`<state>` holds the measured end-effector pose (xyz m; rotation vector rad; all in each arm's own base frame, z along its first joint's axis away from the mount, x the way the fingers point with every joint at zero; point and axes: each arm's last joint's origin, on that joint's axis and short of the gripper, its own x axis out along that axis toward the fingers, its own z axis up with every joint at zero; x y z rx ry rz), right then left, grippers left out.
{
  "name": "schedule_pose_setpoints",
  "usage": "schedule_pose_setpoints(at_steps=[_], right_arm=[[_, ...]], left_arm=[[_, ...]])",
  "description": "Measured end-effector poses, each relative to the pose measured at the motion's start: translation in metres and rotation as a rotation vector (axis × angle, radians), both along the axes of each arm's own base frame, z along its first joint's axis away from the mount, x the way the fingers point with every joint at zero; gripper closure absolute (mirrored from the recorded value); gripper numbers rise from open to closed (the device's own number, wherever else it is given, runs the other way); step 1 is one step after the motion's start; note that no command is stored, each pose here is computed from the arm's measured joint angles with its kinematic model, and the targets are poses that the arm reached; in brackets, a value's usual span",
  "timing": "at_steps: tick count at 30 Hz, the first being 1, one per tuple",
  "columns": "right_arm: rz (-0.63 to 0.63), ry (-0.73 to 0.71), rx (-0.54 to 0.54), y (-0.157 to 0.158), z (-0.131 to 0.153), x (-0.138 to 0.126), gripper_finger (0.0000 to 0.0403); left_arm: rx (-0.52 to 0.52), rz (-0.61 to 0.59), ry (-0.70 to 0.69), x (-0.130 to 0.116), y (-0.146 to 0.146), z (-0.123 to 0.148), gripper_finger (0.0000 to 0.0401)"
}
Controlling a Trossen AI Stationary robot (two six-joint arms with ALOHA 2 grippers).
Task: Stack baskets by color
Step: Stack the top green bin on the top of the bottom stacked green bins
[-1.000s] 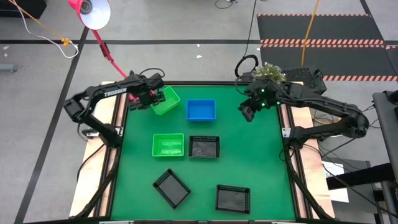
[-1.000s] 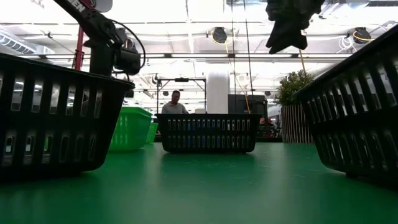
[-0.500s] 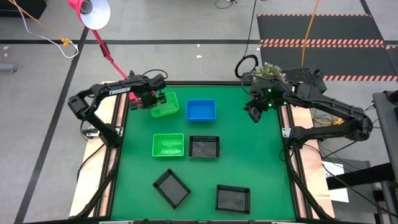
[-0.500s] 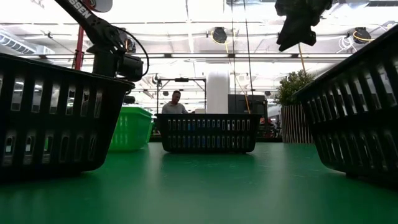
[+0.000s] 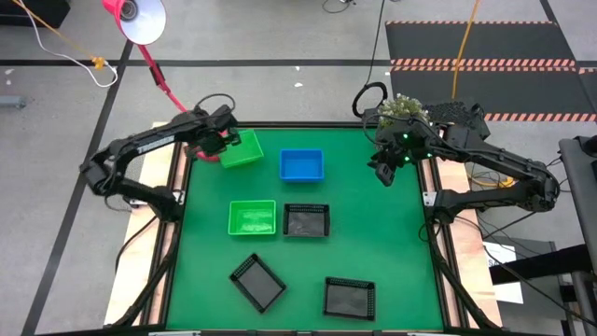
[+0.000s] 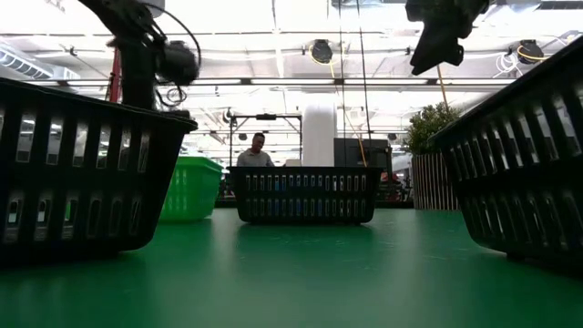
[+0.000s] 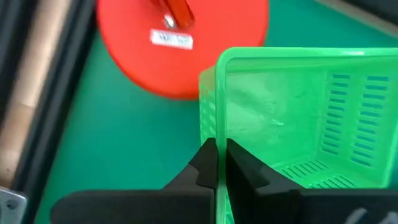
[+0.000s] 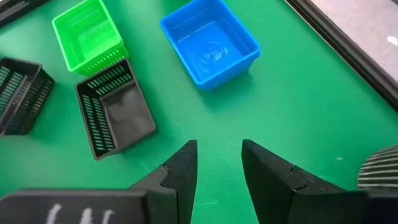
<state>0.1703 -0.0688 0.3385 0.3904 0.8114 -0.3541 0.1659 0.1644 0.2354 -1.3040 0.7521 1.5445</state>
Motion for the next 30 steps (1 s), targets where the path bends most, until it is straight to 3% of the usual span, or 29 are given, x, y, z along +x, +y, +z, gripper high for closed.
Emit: schedule_pose_setpoints(at_steps=[8, 21, 26, 30], right_arm=[[0.054, 0.011, -0.045, 0.0, 0.0, 0.0, 0.0284], [0.13, 0.027, -0.105, 0.001, 0.001, -0.003, 0.0284], [0.158, 0.028, -0.131, 0.002, 0.002, -0.004, 0.0284], [0.16, 0.029, -0.133, 0.002, 0.002, -0.004, 0.0284]], left_arm=[[0.128, -0.08, -0.151, -0.028, -0.028, 0.045, 0.039], [0.054, -0.171, -0.26, -0.07, -0.096, 0.123, 0.0393], [0.018, -0.251, -0.332, -0.069, -0.112, 0.145, 0.0393], [-0.016, -0.309, -0.377, -0.061, -0.123, 0.145, 0.0393]])
